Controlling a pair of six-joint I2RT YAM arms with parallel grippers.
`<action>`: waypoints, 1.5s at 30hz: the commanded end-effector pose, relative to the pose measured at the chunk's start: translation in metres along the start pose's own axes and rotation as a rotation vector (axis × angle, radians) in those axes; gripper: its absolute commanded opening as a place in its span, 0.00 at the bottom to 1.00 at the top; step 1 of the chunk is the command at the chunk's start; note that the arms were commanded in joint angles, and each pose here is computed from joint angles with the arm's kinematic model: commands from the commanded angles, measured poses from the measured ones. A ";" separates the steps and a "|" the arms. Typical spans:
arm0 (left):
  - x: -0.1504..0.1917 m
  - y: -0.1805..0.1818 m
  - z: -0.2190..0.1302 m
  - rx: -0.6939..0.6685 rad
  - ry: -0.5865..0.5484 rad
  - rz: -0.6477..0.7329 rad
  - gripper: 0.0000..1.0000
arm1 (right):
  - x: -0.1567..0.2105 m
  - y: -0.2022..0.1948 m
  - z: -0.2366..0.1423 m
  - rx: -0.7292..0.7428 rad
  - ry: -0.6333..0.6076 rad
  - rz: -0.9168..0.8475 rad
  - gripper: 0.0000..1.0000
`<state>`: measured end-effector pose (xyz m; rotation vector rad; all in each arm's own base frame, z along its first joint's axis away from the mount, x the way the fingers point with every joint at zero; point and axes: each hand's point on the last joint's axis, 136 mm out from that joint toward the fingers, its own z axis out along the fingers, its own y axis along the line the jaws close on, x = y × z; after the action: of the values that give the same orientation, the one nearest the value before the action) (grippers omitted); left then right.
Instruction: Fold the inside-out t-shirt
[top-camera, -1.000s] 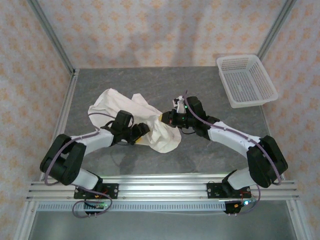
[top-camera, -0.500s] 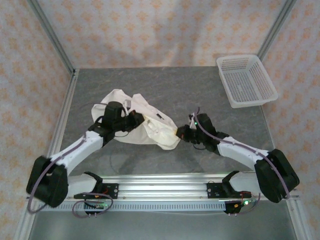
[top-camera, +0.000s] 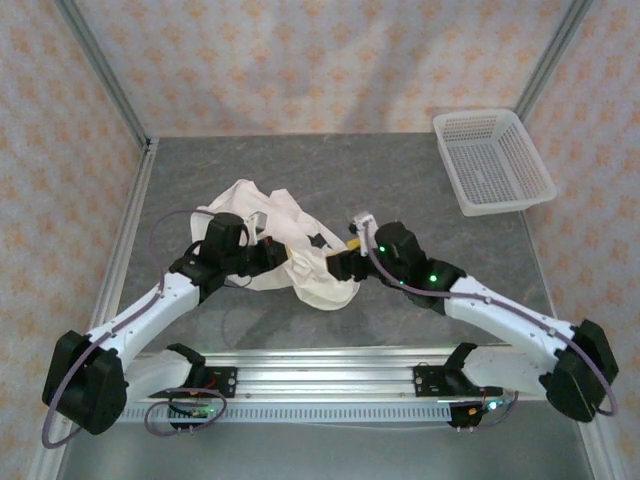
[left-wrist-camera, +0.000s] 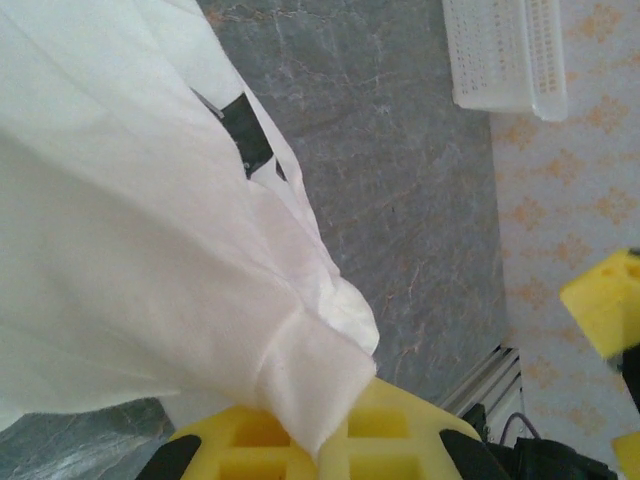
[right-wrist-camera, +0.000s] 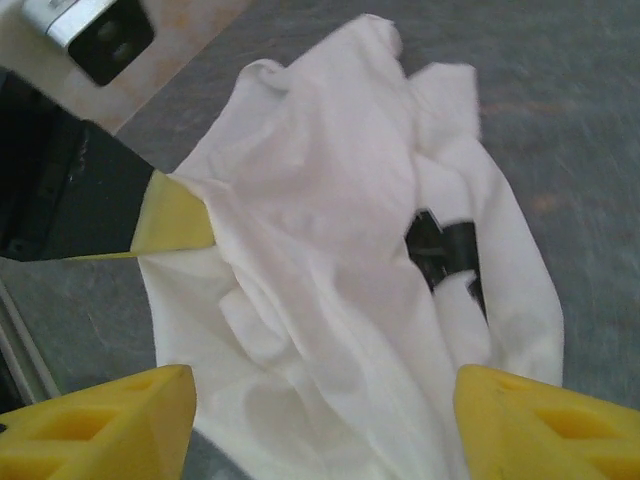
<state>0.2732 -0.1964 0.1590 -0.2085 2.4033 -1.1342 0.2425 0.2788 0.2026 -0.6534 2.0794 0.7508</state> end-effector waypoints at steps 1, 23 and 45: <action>-0.002 -0.018 -0.012 0.021 0.000 0.078 0.00 | 0.006 0.016 0.030 -0.100 0.097 -0.271 0.69; -0.018 0.069 -0.013 -0.363 -0.111 0.061 0.33 | -0.063 0.097 -0.008 -0.571 -0.059 0.181 0.00; 0.006 -0.020 -0.040 -0.098 -0.023 0.426 0.66 | -0.080 0.060 0.009 -0.479 -0.077 0.334 0.00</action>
<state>0.2478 -0.1644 0.2087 0.1066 2.2909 -0.7946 0.2497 0.3348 0.2499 -0.4813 2.0557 1.4119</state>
